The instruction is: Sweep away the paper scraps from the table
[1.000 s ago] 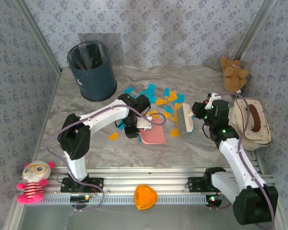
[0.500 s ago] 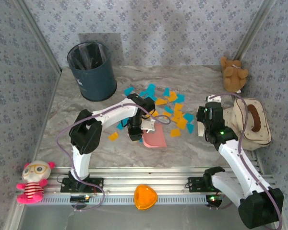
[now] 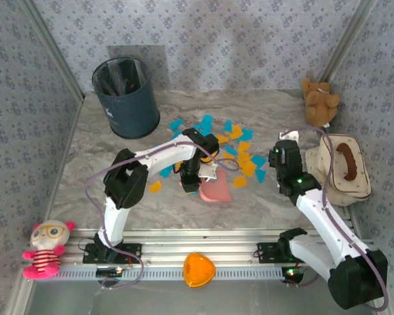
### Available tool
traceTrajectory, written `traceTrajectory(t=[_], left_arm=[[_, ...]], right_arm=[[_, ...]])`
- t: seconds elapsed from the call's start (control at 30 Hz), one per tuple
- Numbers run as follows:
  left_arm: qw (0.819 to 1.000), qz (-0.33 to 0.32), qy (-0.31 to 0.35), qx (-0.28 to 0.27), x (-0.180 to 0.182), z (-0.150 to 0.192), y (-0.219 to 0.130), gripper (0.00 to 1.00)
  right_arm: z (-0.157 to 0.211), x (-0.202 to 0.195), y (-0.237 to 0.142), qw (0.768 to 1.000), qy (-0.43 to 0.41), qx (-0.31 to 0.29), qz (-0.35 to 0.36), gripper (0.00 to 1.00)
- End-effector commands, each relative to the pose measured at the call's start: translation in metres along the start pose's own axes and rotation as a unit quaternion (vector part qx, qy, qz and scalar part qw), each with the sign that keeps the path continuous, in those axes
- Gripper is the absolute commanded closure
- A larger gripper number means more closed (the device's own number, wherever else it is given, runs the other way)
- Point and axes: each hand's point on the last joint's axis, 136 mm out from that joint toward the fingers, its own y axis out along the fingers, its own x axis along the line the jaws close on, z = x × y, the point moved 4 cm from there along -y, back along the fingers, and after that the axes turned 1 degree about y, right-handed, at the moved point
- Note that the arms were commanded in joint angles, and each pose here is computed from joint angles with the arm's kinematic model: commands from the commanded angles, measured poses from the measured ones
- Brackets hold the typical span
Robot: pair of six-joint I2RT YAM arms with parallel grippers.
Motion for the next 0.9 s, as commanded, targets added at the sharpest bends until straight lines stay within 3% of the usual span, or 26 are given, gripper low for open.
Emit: traceTrajectory(t=[0.0, 0.57, 0.87], left_arm=[[1.0, 0.005, -0.003, 0.022, -0.003, 0.002, 0.0, 1.0], [0.999, 0.012, -0.015, 0.036, 0.0, -0.005, 0.008, 1.0], [0.999, -0.019, -0.032, 0.035, 0.013, -0.011, 0.01, 1.0]], right_arm=[[-0.004, 0.012, 0.002, 0.999, -0.024, -0.015, -0.018, 1.0], [0.013, 0.071, 0.003, 0.991, -0.044, 0.024, -0.125, 1.0], [0.019, 0.093, -0.005, 0.985, -0.029, 0.035, -0.168, 1.0]])
